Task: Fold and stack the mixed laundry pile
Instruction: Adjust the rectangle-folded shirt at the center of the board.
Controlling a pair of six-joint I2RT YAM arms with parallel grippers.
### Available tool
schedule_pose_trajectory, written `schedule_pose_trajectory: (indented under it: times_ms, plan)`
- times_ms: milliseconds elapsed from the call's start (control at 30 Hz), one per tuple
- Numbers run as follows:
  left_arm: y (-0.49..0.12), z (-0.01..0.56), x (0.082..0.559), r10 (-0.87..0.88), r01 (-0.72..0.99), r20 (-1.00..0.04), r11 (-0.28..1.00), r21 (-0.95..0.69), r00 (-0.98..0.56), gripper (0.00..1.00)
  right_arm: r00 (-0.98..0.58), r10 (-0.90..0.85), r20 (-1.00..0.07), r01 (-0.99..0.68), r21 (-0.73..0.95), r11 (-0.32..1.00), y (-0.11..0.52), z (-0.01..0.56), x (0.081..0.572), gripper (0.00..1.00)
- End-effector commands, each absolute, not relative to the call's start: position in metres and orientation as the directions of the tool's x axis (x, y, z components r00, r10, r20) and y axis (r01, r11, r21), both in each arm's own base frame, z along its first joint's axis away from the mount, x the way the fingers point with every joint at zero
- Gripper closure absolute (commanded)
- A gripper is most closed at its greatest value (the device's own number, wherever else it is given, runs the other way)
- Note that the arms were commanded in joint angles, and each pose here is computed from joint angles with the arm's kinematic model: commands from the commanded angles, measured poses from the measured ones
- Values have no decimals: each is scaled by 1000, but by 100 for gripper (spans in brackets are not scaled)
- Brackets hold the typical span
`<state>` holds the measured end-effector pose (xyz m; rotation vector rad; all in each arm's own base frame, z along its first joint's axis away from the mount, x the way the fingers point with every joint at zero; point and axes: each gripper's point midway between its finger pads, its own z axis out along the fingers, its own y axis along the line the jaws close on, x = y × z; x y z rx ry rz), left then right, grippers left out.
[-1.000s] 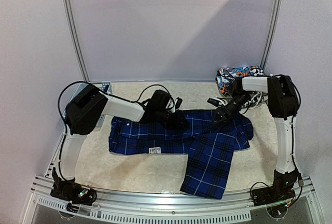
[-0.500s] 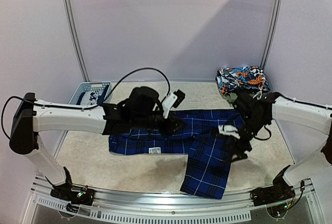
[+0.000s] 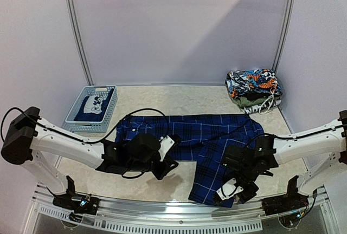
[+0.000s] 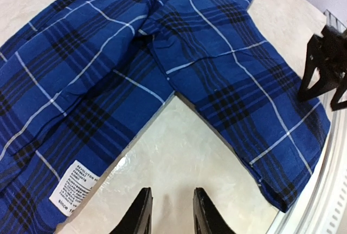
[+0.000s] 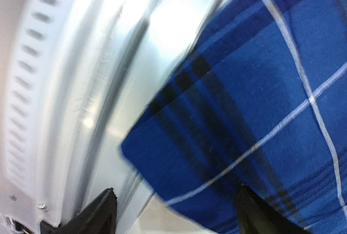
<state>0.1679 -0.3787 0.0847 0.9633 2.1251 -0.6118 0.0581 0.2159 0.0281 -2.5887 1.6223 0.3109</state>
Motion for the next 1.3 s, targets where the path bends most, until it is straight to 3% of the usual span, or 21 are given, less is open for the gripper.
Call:
schedule_pose_trajectory:
  times_ms: [0,67,167,233,300,433,633,833,967,1100,1267]
  plan:
    - [-378,110,167,349,748,-817,648,-144,-459,72,427,-892,-145,-904,-42,-426,233,17,78,35]
    - [-376,114,166,344,747,-823,650,-138,-452,72,421,-896,-139,-907,-47,-419,235,18,81,51]
    - [-373,118,163,343,747,-829,653,-128,-442,72,415,-901,-129,-910,-62,-411,236,19,85,84]
    - [-372,120,162,345,749,-832,652,-120,-434,72,410,-901,-141,-912,-68,-405,239,25,85,95]
    - [-373,121,159,363,763,-833,637,-105,-417,72,402,-898,-176,-915,-69,-396,245,37,83,100]
    - [-378,126,148,453,812,-830,584,-1,-327,71,354,-892,-282,-935,-80,-345,257,78,90,100]
    - [-382,142,150,524,813,-827,560,155,-203,71,156,-846,-510,-988,-66,-143,262,156,160,100]
    - [-386,167,161,512,776,-849,585,234,-129,71,-95,-763,-640,-994,24,104,256,174,253,100]
    - [-411,169,164,588,795,-808,501,341,-24,70,-330,-702,-632,-942,170,290,257,156,318,98]
    - [-443,150,165,713,817,-698,363,449,67,69,-590,-624,-512,-805,316,502,248,115,374,68]
    - [-470,128,185,829,805,-545,232,545,130,67,-649,-567,-506,-756,345,557,235,121,379,49]
